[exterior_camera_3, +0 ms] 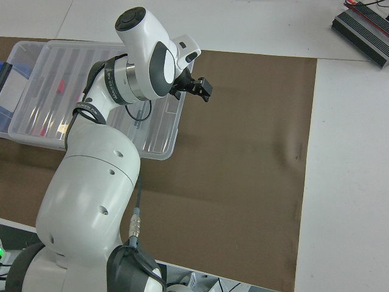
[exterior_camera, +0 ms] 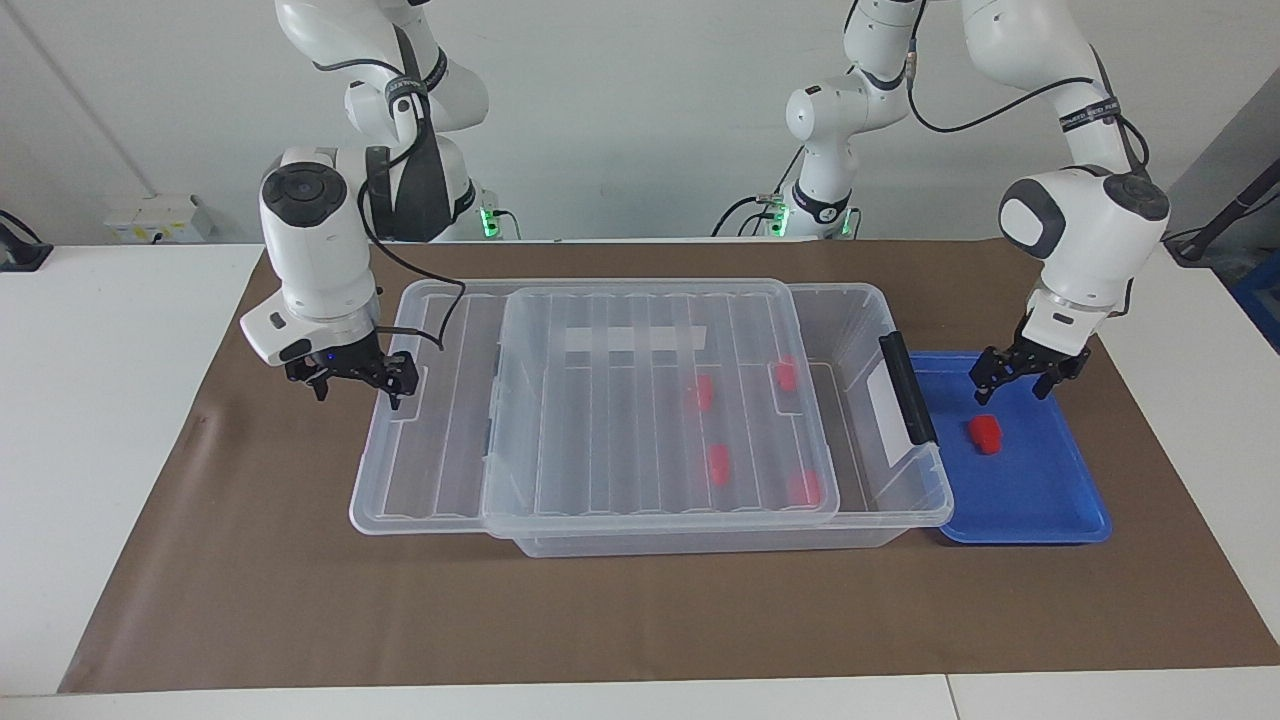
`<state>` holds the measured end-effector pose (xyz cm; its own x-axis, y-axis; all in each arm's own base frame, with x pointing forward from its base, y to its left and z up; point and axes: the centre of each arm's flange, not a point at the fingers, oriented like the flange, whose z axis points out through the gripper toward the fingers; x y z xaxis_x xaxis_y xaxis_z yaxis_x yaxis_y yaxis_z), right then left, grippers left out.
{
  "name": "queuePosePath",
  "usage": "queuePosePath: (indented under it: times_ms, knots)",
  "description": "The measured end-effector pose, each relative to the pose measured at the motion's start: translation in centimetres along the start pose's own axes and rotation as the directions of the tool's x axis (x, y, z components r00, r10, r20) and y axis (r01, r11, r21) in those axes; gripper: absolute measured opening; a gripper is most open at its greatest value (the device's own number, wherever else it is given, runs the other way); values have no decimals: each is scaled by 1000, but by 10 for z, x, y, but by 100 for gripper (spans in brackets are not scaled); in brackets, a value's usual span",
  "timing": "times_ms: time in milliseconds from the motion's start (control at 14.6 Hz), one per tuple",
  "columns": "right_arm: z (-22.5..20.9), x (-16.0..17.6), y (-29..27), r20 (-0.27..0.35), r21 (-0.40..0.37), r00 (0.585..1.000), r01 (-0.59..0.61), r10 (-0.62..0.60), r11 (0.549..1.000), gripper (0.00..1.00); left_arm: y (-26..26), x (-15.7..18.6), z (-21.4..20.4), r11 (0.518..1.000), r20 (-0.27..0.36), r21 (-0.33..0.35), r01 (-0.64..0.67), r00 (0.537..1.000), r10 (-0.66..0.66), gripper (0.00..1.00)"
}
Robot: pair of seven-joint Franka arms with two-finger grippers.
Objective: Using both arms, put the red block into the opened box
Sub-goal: 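Slide the lid away with the right gripper while the left gripper grasps the block, then lift the red block out of the blue tray with the left gripper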
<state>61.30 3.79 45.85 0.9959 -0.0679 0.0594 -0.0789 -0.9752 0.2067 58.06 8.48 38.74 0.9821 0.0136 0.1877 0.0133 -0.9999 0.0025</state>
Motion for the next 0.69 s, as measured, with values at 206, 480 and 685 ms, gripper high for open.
queuePosePath:
  times_ms: [206,480,685]
  knots:
    - [1,0,6,6,-11,1000,11,-11,1000,100,-4,1,26,1000,1,-4,3,1000,-3,100]
    - [2,1,14,12,-24,1000,21,-21,1000,100,-5,0,48,1000,3,-7,2,1000,-2,100]
    - [3,1,22,20,-44,1000,21,-20,999,100,-6,-5,64,1000,5,-9,-14,1000,14,100]
